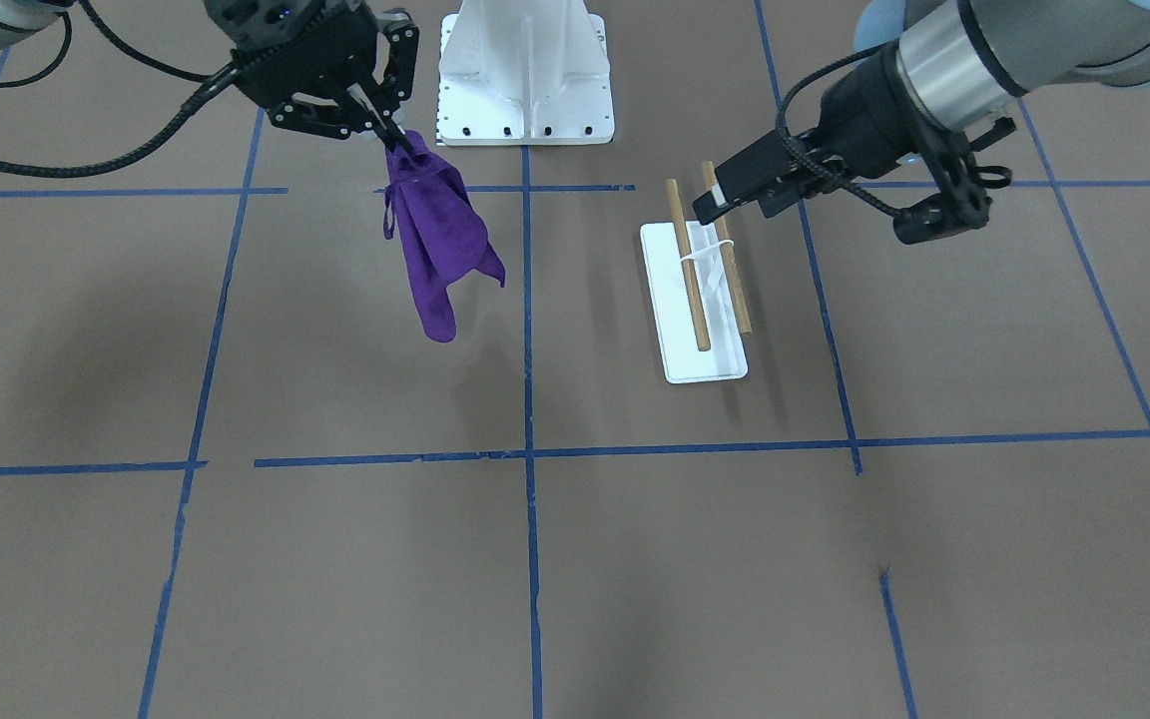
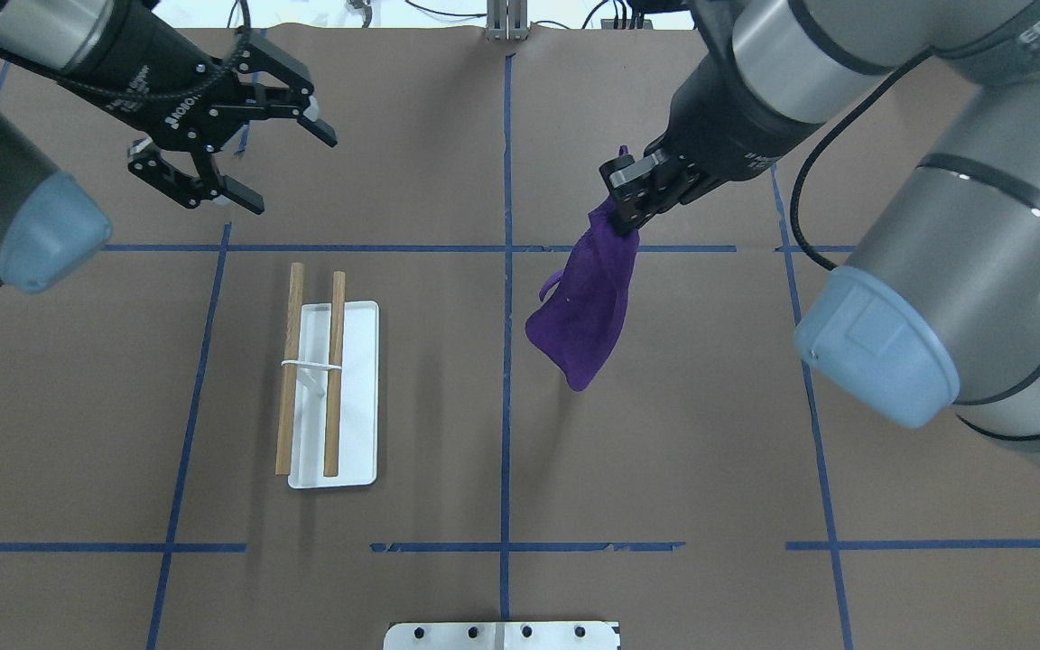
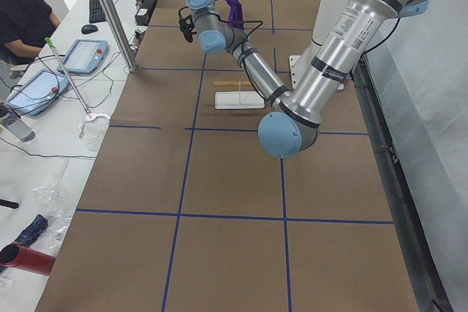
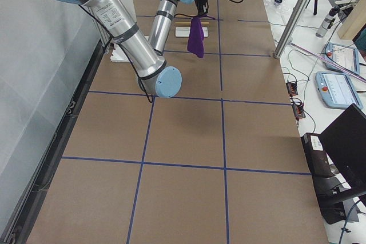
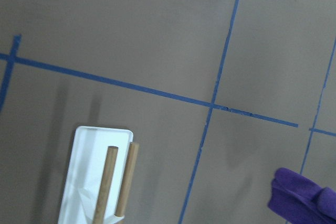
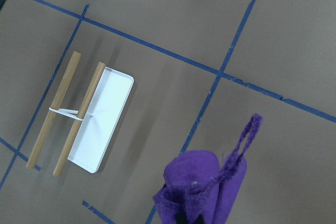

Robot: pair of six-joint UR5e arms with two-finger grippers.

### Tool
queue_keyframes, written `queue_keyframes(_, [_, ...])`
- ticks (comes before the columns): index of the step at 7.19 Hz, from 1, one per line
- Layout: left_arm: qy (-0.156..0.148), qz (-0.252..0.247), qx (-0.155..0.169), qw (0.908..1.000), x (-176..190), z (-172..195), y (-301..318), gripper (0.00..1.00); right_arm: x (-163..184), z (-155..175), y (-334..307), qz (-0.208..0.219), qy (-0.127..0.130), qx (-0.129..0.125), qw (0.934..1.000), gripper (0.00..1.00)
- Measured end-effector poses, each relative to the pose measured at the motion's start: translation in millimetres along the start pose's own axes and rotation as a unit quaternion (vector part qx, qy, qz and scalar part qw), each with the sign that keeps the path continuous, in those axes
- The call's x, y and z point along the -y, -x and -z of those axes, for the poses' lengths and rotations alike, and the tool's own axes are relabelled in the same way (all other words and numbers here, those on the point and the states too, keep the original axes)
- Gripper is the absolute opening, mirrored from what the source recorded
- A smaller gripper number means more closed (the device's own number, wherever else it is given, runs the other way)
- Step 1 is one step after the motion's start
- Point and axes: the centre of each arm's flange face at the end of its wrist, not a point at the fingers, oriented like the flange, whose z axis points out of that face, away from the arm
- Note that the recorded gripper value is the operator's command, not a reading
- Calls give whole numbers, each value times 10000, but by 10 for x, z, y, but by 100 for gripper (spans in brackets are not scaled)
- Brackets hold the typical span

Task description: Hang towel on rack

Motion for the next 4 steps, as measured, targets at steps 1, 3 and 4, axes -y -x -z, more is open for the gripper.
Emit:
queue_keyframes(1, [24, 265, -47, 9996, -118, -175, -168, 100, -35, -103, 175, 151, -44, -46, 9999, 0])
queue_keyframes(3, [45, 608, -130, 9981, -289, -391, -497, 99, -93, -257, 425, 360, -116, -128, 9992, 0])
queue_keyframes(4, [77, 619, -161, 9979, -386, -483, -637, 98, -108, -310, 493, 416, -129, -157, 9989, 0])
